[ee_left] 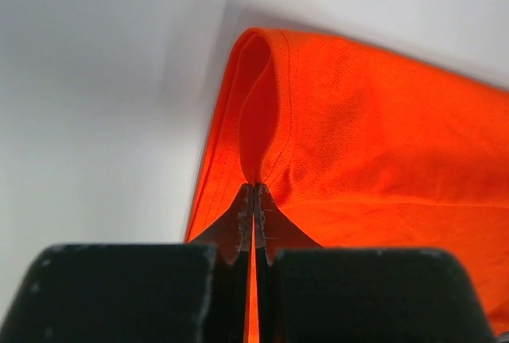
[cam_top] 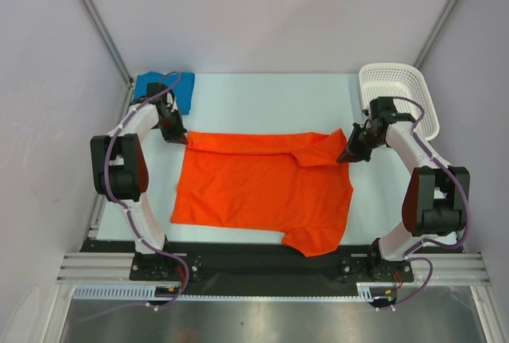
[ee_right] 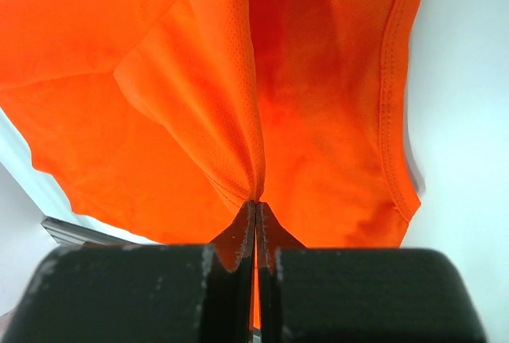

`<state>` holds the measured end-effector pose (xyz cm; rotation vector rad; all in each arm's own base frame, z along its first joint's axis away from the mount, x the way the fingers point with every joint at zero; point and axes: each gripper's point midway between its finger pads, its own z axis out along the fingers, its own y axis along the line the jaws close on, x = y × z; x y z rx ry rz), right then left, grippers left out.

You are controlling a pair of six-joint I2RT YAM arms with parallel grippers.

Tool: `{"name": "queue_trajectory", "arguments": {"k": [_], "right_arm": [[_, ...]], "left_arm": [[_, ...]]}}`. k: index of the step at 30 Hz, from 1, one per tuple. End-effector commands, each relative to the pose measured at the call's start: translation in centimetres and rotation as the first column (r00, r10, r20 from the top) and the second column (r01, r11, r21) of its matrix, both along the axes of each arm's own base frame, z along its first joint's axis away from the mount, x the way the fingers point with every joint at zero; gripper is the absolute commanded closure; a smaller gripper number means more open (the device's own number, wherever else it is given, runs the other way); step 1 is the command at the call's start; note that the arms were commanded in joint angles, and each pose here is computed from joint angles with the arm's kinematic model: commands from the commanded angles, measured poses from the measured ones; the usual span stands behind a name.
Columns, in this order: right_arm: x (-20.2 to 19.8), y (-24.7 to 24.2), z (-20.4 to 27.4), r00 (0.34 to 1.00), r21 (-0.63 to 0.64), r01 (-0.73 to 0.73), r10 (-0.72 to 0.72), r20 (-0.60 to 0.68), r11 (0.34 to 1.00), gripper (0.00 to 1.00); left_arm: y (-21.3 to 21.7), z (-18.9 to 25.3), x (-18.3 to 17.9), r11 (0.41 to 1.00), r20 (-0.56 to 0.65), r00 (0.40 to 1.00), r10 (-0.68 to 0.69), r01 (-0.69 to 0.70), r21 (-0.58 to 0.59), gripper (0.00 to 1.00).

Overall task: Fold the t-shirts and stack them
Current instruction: Fold the tshirt

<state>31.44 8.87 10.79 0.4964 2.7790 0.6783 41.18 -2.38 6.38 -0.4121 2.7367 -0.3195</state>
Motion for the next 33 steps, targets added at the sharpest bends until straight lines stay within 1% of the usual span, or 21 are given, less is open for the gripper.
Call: {"name": "queue_trajectory", "arguments": {"k": [1,8,12,18,25,33], "right_arm": [[0.7,0.0,0.1,0.999,-0.002,-0.019,0.019,0.042,1.0,1.0],[-0.2,0.1,0.1,0.999,0.007,-0.017,0.017,0.031,1.0,1.0],[-1.0,0.0,-0.9,1.0,0.0,-0.009,0.009,0.007,1.0,1.0],[-1.4,0.2,-1.5,1.0,0.014,0.007,-0.007,-0.007,1.0,1.0],[-0.9,-0.1,0.3,0.999,-0.001,0.016,-0.016,0.038,1.0,1.0],[-1.6,0.4,0.7,1.0,0.029,-0.001,0.0,0.029,1.0,1.0]], "left_arm": [[0.6,-1.0,-0.1,1.0,-0.009,1.0,-0.01,0.01,0.023,1.0],[1.0,-1.7,-0.9,0.999,-0.022,1.0,-0.006,0.008,0.05,1.0],[1.2,-2.1,-1.1,0.998,-0.038,0.999,-0.004,0.007,0.059,1.0],[1.3,-2.1,-0.7,0.998,-0.035,0.999,-0.006,0.008,0.059,1.0],[1.3,-1.3,-0.5,0.998,-0.02,1.0,-0.009,0.011,0.063,1.0],[1.5,-0.8,-0.8,0.997,-0.009,1.0,-0.012,0.013,0.074,1.0]]}}
